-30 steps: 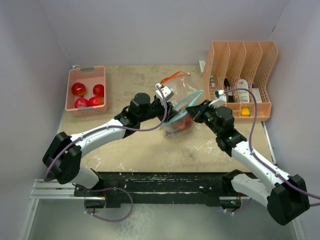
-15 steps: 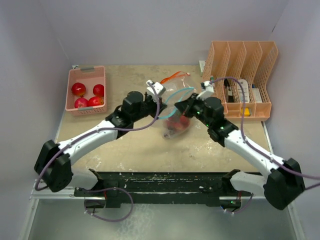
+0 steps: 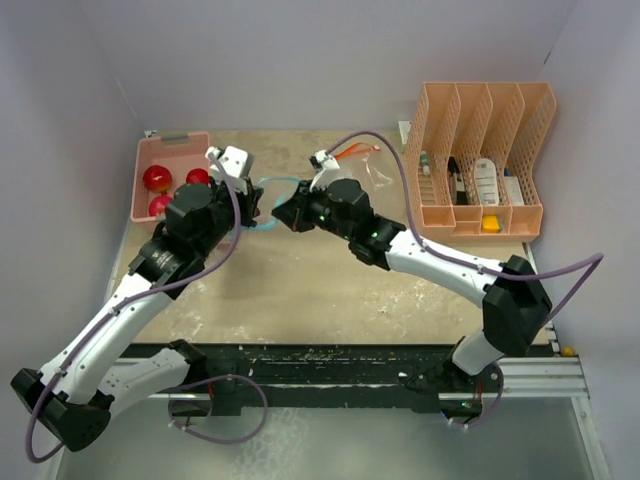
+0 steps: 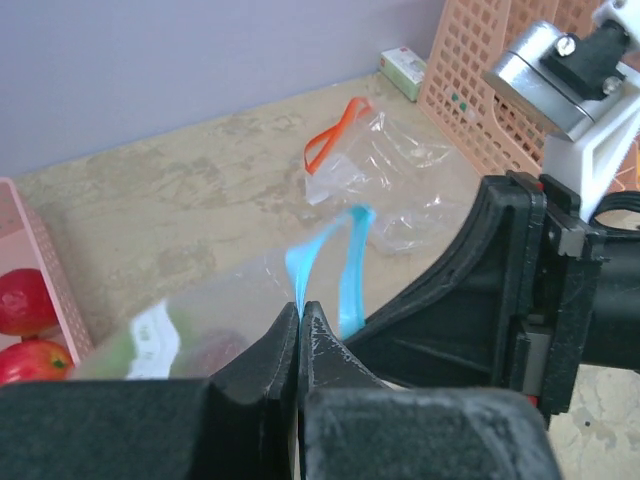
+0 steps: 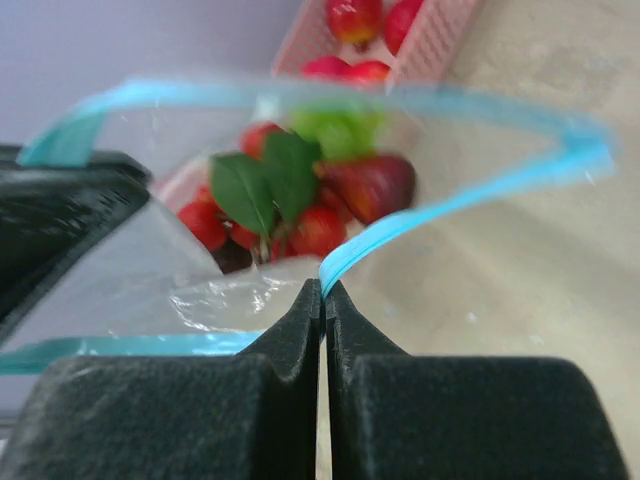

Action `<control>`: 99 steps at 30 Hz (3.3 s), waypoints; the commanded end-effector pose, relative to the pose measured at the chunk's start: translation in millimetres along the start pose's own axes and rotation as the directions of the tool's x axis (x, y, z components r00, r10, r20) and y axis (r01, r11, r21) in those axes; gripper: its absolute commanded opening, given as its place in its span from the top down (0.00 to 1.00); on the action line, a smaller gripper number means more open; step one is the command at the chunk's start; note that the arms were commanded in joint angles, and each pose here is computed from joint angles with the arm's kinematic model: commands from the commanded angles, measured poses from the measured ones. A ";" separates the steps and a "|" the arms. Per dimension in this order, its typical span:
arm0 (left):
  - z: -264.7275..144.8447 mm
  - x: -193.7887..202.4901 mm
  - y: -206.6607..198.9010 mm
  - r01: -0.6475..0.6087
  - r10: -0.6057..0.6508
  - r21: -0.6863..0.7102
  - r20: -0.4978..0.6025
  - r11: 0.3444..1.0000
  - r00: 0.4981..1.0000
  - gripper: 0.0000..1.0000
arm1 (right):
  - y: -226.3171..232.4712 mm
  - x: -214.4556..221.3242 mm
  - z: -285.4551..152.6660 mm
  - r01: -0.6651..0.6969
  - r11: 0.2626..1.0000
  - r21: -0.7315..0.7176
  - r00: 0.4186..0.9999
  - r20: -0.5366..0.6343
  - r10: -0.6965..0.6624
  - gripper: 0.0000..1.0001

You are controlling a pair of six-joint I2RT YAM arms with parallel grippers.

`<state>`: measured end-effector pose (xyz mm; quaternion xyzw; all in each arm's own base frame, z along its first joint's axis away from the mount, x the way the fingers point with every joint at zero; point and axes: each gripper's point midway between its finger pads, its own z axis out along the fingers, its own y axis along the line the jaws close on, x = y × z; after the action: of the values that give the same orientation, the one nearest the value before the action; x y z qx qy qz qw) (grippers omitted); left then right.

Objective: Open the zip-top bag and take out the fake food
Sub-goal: Open the zipper of the food storage bag at the center of the board, then pick up the fake fruit from the zipper food storage bag.

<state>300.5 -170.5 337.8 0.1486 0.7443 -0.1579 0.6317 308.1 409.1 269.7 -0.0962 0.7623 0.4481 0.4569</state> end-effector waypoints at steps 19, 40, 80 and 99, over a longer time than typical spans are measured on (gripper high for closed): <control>63.6 126.8 -82.5 0.219 -0.186 0.185 -0.180 0.958 0.966 1.00 | -131.1 60.7 -109.8 -0.075 0.948 0.308 0.993 -0.066 0.100 0.70; 57.3 128.9 -90.9 0.197 -0.159 0.199 -0.191 0.960 0.969 1.00 | -105.5 64.3 -43.1 -0.061 0.987 0.150 0.996 -0.056 0.070 1.00; 46.9 142.0 -78.8 0.179 -0.147 0.150 -0.206 0.972 0.967 1.00 | -131.7 143.5 14.3 0.032 0.981 0.191 0.988 -0.152 -0.003 0.94; 53.7 154.1 -78.3 0.205 -0.174 0.122 -0.226 0.971 0.959 0.76 | -113.0 55.2 -69.4 0.058 0.948 0.312 0.998 0.017 -0.067 0.94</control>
<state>288.7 -255.8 175.9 0.1456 0.8140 -0.2399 0.5085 290.3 317.0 162.5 -0.0483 0.8162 0.3337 0.4691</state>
